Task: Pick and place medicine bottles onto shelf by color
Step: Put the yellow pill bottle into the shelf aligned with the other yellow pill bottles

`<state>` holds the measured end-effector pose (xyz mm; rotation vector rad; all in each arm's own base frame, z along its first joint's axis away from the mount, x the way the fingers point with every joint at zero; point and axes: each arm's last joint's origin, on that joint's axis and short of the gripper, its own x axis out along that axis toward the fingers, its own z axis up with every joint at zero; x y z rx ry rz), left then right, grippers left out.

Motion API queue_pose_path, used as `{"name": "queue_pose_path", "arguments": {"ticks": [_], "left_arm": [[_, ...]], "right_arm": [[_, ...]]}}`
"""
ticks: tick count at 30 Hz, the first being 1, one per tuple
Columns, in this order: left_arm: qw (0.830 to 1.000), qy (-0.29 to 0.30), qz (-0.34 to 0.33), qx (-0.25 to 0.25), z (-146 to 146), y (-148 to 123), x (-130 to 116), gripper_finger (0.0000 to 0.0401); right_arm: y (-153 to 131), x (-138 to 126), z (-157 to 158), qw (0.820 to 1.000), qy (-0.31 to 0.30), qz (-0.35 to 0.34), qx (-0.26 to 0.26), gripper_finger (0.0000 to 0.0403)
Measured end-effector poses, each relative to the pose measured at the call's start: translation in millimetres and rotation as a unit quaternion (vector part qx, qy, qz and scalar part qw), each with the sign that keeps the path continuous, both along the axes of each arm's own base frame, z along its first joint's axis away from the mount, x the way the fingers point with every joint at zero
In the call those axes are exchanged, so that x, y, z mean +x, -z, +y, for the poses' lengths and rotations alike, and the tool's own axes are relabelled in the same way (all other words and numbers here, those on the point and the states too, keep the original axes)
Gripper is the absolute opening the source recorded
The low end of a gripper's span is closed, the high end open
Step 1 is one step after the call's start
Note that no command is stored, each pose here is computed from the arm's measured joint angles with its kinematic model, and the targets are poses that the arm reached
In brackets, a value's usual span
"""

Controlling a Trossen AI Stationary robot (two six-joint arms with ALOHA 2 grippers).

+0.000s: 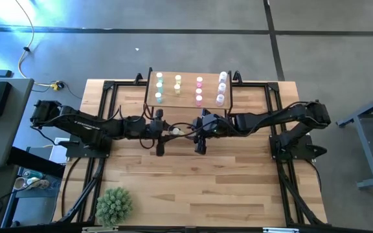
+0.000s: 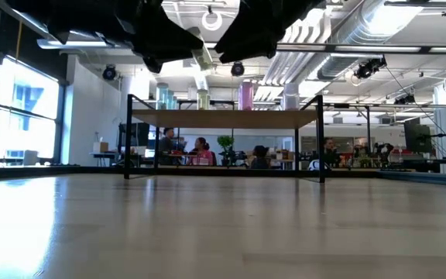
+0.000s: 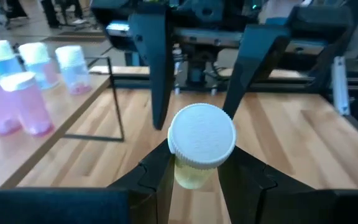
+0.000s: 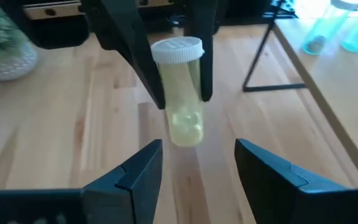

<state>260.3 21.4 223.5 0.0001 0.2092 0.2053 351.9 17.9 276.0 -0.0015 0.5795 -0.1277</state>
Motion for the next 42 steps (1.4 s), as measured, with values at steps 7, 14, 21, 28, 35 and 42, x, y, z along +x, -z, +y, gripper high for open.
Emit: {"name": "queue_pose_path", "arguments": {"ticks": [7,14,21,28,35,42], "left_arm": [[1.0,0.011,-0.028,-0.003,-4.6,-5.2,1.3,0.0103],[0.999,0.01,-0.029,-0.008,-4.6,-5.2,1.3,0.0103],[1.0,0.01,-0.029,-0.008,-4.6,-5.1,1.3,0.0103],[0.999,0.011,-0.029,-0.007,-4.7,-5.3,1.3,0.0103],[0.999,0.011,-0.048,-0.005,-4.6,-8.8,1.8,0.0103],[0.999,0.01,-0.049,-0.006,-4.6,-9.1,1.8,0.0103]], "right_arm": [[-4.1,2.7,4.0,0.999,-0.035,-0.025,0.022,0.0193],[-4.8,2.8,9.2,0.998,-0.043,-0.029,0.023,0.0179],[-4.7,2.6,9.5,0.999,-0.041,-0.028,0.02,0.0099],[-4.6,2.6,8.8,0.999,-0.037,-0.028,0.019,0.003],[-6.8,3.7,9.1,0.998,-0.038,-0.04,0.02,0.001],[-7.9,4.3,9.3,0.998,-0.042,-0.046,0.02,0.0009]]}}
